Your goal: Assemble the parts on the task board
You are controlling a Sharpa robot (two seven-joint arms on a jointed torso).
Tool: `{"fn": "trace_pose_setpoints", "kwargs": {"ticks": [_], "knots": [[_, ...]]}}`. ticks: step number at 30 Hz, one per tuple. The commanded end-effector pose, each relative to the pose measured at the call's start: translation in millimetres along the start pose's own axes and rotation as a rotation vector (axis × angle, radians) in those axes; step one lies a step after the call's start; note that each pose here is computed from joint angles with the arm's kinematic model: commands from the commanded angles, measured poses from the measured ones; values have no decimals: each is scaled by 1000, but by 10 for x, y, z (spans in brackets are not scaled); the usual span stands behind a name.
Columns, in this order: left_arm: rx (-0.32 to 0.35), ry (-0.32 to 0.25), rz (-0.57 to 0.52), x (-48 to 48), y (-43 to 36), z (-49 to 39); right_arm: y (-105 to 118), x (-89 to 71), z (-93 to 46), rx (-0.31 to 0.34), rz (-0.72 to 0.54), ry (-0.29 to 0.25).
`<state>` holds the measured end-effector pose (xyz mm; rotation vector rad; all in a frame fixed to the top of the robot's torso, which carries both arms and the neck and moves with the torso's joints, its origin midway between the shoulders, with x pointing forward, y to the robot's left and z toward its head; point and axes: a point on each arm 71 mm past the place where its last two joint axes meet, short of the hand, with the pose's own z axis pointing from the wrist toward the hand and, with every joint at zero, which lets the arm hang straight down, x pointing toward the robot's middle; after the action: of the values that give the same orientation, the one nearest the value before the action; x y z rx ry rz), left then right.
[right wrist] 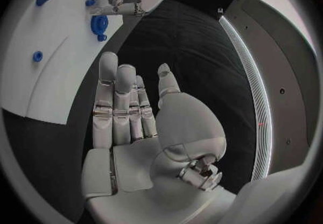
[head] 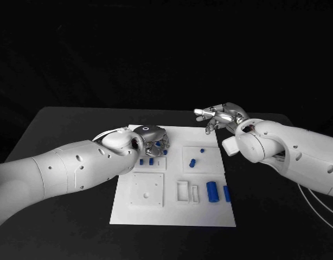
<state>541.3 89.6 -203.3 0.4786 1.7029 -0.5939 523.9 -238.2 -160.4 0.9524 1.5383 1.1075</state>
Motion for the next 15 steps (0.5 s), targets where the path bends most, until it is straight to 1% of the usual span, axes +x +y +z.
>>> {"fn": "trace_pose_setpoints", "kwargs": {"ticks": [1,4,15], "knots": [[24,5,-3,21,-31,11,17,18,1,-17,-5,8],[26,13,-5,43,-38,14,17,19,1,-17,-5,9],[31,33,-8,71,-67,21,17,22,1,-16,-5,10]]}}
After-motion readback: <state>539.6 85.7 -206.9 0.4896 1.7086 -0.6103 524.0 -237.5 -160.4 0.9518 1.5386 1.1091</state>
